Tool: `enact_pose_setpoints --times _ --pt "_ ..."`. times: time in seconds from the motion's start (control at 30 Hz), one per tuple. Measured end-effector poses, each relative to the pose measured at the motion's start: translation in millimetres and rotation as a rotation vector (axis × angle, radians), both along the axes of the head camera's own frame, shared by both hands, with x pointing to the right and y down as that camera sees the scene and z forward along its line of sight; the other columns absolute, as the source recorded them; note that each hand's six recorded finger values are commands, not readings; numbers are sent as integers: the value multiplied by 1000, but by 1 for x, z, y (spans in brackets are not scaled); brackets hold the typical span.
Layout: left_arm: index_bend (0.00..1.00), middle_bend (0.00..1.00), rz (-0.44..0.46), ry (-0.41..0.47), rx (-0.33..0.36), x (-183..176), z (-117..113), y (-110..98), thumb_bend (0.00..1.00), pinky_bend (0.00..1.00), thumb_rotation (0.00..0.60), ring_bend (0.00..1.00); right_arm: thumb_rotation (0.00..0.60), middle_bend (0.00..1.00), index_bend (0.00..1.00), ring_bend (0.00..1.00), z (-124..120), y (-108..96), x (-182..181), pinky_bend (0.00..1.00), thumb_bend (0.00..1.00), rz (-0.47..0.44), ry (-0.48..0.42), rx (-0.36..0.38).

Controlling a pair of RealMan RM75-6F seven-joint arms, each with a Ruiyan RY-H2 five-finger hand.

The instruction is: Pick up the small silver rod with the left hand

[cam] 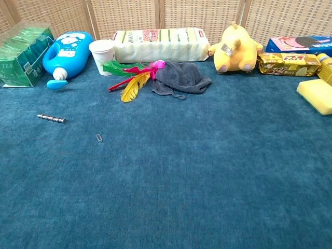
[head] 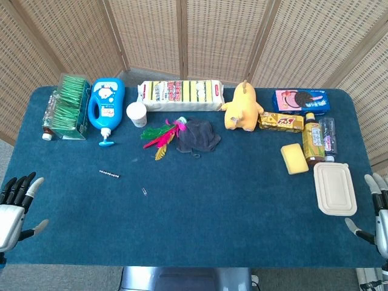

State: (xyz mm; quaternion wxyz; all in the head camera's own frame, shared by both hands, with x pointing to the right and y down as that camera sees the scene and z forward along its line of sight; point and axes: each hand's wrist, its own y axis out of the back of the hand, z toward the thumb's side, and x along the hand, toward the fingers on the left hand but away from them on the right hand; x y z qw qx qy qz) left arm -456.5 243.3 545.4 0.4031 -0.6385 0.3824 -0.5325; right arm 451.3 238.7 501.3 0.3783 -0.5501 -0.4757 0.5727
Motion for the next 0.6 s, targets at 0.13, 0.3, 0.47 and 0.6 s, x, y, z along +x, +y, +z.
enact_pose_setpoints --times 0.13,0.3,0.47,0.6 --pt "14 0 10 4 2 1 1 1 254 0 600 0 600 0 0 0 1 1 1 0 0 6 -3 -20" --pt "140 0 26 24 -11 6 12 -11 265 0 600 0 600 0 0 0 1 2 -1 0 0 4 -12 -30" --pt "277 0 54 -4 -54 10 41 -37 321 0 600 0 600 0 0 0 4 2 -5 0 0 -6 -21 -43" --pt "394 0 89 -56 -64 18 69 -65 369 0 600 0 600 0 0 0 6 2 -6 0 0 -6 -25 -51"
